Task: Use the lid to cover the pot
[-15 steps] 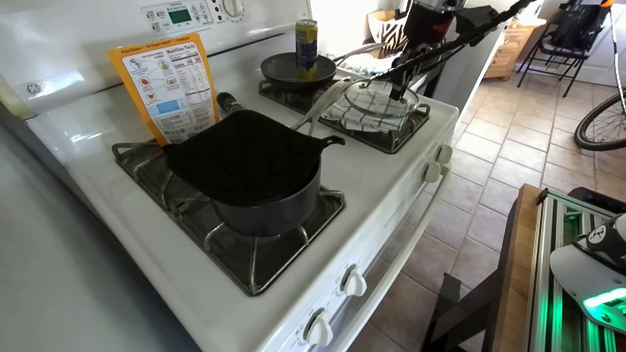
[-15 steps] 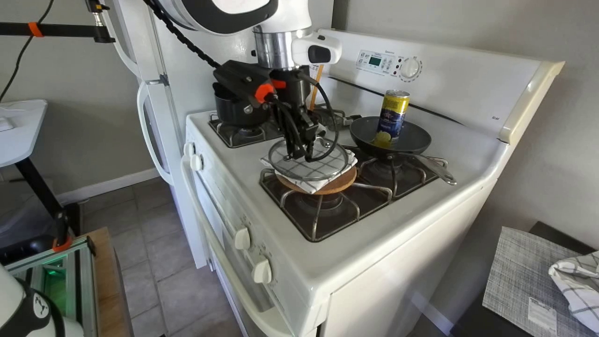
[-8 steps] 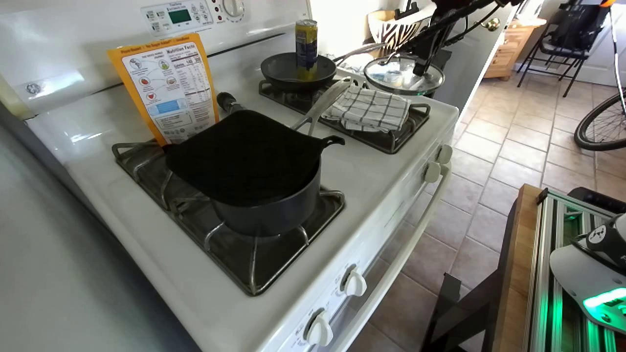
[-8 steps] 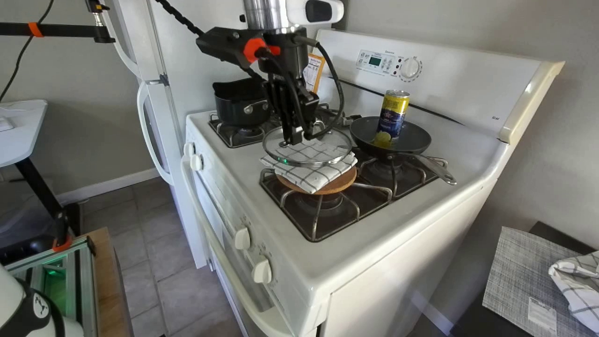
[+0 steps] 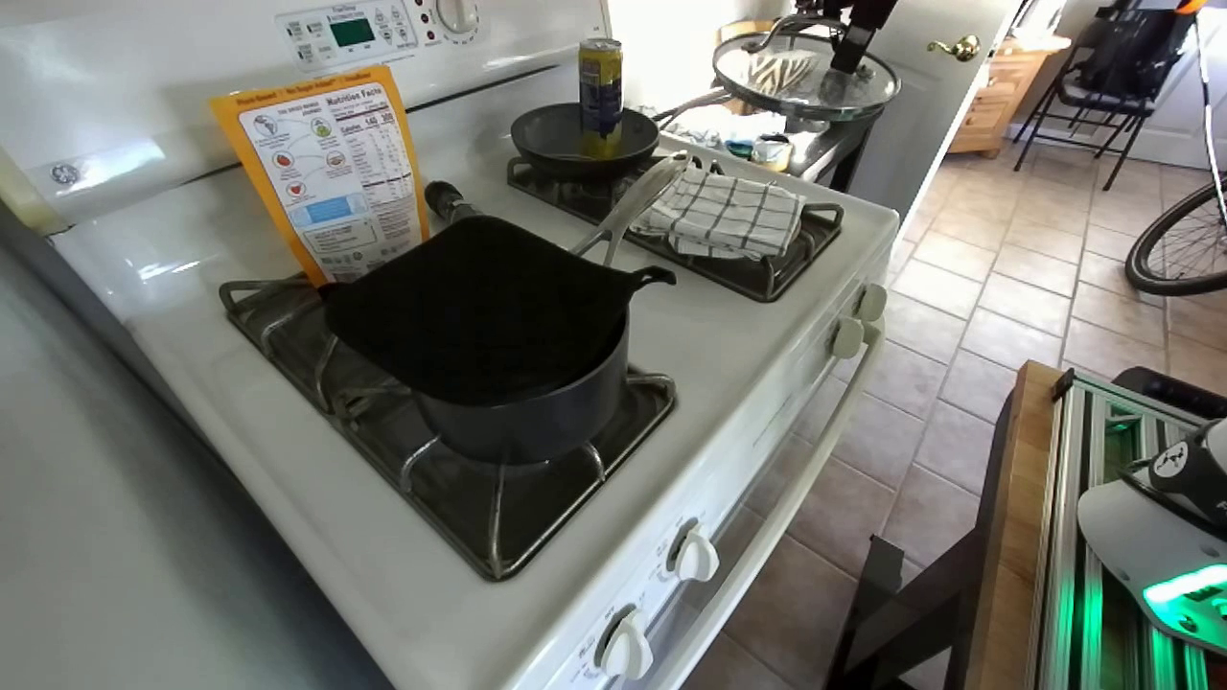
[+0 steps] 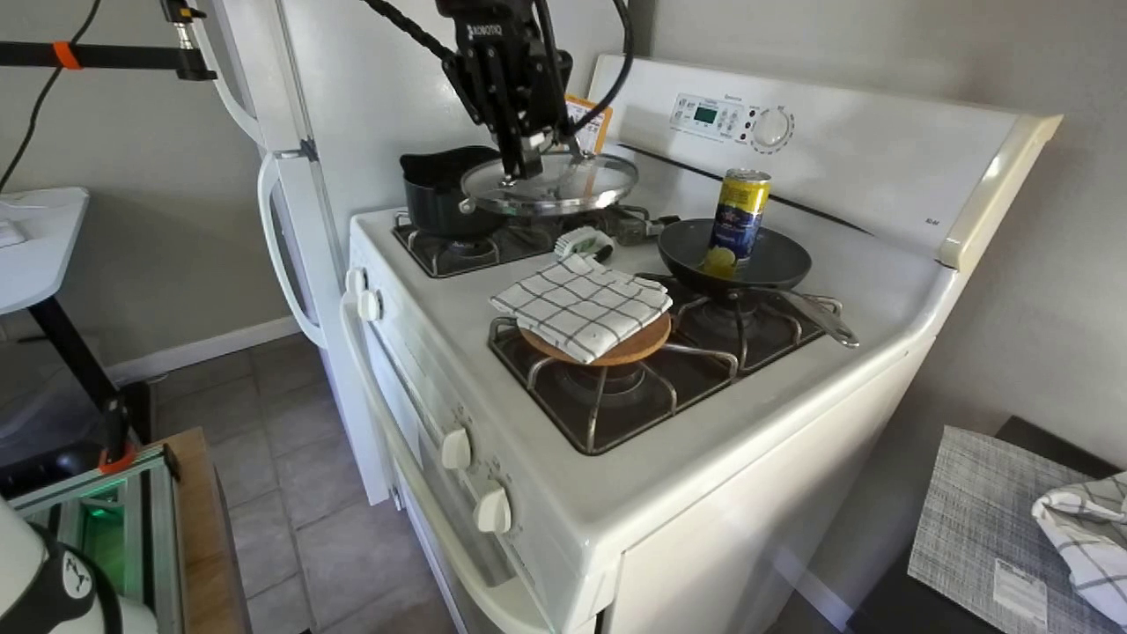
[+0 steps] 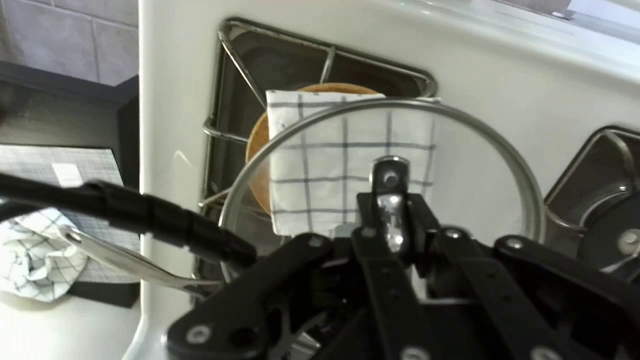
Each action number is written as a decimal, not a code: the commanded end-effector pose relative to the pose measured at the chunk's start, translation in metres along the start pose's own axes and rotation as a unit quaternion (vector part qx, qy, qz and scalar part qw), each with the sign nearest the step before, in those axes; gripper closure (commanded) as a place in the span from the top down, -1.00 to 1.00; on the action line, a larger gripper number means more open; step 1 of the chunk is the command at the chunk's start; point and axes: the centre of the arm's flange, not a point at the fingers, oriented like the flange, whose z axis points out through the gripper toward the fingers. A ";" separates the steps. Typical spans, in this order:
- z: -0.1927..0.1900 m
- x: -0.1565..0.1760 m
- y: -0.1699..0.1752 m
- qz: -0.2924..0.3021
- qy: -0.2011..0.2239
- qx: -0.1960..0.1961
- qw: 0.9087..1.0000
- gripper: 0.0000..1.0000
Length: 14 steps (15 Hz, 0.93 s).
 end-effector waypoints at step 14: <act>-0.008 0.058 -0.144 -0.141 0.020 0.024 0.990 -0.91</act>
